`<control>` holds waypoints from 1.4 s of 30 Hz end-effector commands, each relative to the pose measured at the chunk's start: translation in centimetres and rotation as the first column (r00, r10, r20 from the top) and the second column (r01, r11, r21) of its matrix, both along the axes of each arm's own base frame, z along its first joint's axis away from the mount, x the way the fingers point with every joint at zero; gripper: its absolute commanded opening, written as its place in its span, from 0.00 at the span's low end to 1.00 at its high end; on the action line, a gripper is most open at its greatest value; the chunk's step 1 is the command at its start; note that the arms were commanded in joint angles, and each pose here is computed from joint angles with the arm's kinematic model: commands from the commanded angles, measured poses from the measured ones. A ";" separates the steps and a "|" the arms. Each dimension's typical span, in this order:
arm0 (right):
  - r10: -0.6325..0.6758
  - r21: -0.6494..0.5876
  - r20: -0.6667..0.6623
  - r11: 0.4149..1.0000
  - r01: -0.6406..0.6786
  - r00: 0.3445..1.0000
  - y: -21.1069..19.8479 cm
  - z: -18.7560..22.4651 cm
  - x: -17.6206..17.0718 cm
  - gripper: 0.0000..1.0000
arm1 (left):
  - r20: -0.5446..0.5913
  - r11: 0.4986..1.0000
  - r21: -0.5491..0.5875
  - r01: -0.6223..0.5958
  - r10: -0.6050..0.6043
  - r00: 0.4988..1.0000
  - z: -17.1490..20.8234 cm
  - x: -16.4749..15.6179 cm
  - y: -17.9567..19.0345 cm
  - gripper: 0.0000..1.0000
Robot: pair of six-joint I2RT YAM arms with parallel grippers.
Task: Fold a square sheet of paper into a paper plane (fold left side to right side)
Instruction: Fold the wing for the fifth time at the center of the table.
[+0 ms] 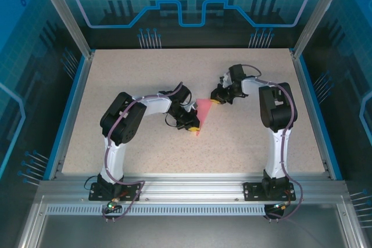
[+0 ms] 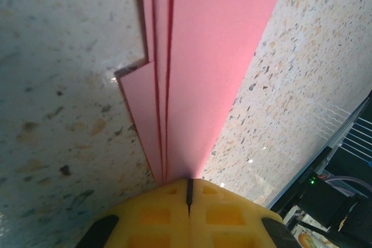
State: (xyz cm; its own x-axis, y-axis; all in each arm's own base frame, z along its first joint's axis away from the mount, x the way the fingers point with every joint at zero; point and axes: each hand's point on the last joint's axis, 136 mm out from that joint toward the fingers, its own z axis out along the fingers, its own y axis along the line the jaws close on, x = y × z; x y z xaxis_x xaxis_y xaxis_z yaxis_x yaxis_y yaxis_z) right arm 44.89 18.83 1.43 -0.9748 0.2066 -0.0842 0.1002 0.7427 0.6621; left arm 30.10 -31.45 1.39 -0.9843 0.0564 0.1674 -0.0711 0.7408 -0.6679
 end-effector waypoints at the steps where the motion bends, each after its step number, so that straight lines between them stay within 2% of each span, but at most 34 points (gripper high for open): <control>1: -0.072 -0.080 0.023 0.994 0.074 0.997 -3.7 -1.5 2.5 0.12 | -0.100 0.988 0.153 0.012 0.003 0.995 -3.9 -2.5 2.6 0.00; 7: -0.071 -0.056 0.078 0.996 0.075 0.994 -3.7 1.2 3.4 0.12 | -0.078 0.992 0.128 0.015 -0.005 0.997 -3.4 -2.3 2.1 0.00; 10: -0.072 -0.037 0.116 0.996 0.076 0.991 -3.5 3.3 2.5 0.12 | -0.060 0.993 0.117 0.018 -0.011 0.998 -3.1 -2.1 2.0 0.00; 17: -0.003 0.050 0.144 0.999 -0.004 0.990 0.7 6.0 -3.0 0.13 | -0.028 0.995 0.093 0.020 -0.017 0.999 -2.4 -1.8 1.7 0.00; 21: 0.043 0.118 0.103 0.991 -0.055 0.994 4.4 5.1 -6.0 0.13 | -0.017 0.996 0.086 0.022 -0.020 1.000 -2.1 -1.7 1.6 0.00; 26: 0.090 0.104 0.035 0.990 -0.093 0.995 6.8 2.5 -7.5 0.13 | -0.003 0.997 0.069 0.026 -0.025 1.000 -1.7 -1.6 1.4 0.00; 35: 0.072 0.010 -0.101 0.997 -0.071 0.992 5.7 -1.7 -9.1 0.12 | 0.084 0.999 -0.018 0.033 -0.031 0.996 2.0 -1.0 0.4 0.02; 42: 0.073 -0.004 -0.119 0.997 -0.074 0.990 5.4 -2.4 -9.6 0.12 | 0.109 0.995 -0.090 0.047 -0.037 0.993 4.9 -1.3 -0.4 0.07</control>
